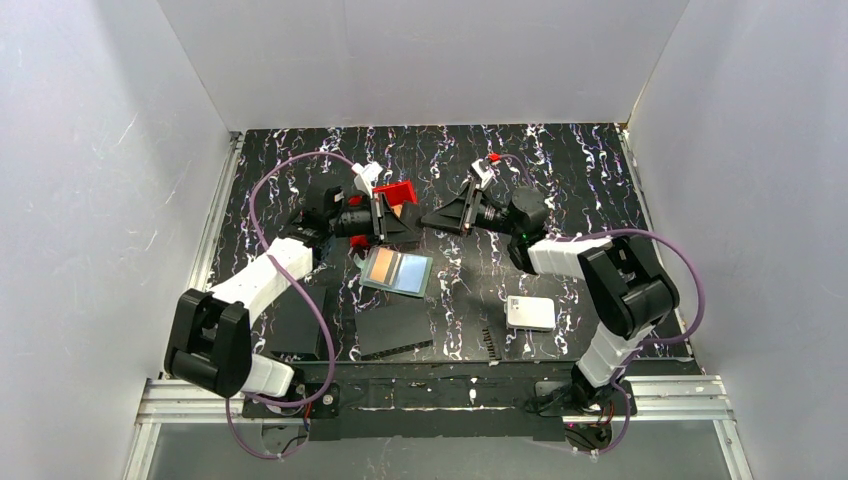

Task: Put the credit cards into the card holder
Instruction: Insert the credit card into the card holder.

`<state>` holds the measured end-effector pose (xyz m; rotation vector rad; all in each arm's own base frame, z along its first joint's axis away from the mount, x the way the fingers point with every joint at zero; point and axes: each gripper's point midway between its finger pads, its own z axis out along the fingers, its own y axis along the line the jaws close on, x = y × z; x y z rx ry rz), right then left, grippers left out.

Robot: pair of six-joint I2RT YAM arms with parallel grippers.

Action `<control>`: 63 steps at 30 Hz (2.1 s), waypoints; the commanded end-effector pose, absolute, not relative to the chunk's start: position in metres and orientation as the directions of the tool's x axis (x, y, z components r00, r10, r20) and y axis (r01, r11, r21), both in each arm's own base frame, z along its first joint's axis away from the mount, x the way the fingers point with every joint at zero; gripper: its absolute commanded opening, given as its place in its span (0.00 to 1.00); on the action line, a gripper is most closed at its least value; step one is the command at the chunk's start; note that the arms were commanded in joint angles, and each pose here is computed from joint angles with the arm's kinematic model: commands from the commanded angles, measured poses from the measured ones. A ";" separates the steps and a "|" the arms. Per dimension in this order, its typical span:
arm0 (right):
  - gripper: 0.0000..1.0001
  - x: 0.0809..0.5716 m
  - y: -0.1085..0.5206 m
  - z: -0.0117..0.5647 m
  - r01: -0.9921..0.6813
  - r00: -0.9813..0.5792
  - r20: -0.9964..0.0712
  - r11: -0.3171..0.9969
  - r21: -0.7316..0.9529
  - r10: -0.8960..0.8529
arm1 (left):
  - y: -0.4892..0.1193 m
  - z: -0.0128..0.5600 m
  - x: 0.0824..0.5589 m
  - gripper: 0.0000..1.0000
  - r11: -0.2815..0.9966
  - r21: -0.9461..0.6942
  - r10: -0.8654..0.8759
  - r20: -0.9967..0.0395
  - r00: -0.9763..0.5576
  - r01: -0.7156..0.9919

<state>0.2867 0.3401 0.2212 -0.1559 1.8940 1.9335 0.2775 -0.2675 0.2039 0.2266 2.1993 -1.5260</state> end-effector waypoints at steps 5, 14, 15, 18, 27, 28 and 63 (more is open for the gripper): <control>0.01 0.281 0.337 0.275 -0.414 -0.895 -0.359 -0.194 0.889 0.267 | -0.268 0.227 0.256 0.00 0.280 -0.857 -0.091 -0.473 -0.876 0.434; 0.01 0.273 0.337 0.275 -0.430 -0.896 -0.386 -0.207 0.879 0.221 | -0.235 0.255 0.279 0.70 0.209 -0.948 -0.255 -0.288 -0.923 0.239; 0.01 0.272 0.337 0.275 -0.430 -0.896 -0.388 -0.210 0.878 0.215 | -0.234 0.258 0.280 0.65 0.202 -0.950 -0.258 -0.285 -0.923 0.237; 0.01 0.272 0.338 0.276 -0.430 -0.897 -0.389 -0.215 0.877 0.209 | -0.234 0.260 0.281 0.47 0.200 -0.950 -0.263 -0.289 -0.921 0.241; 0.01 0.273 0.345 0.276 -0.403 -0.910 -0.361 -0.231 0.885 0.207 | -0.240 0.263 0.275 0.07 0.188 -0.929 -0.203 -0.354 -0.913 0.318; 0.01 0.275 0.346 0.271 -0.394 -0.913 -0.356 -0.213 0.894 0.198 | -0.238 0.261 0.275 0.00 0.196 -0.924 -0.198 -0.366 -0.909 0.329; 0.22 0.305 0.333 0.017 -0.213 -0.962 -0.260 0.363 0.907 0.087 | -0.185 0.068 0.285 0.00 0.771 -0.604 0.083 -0.222 -0.972 0.204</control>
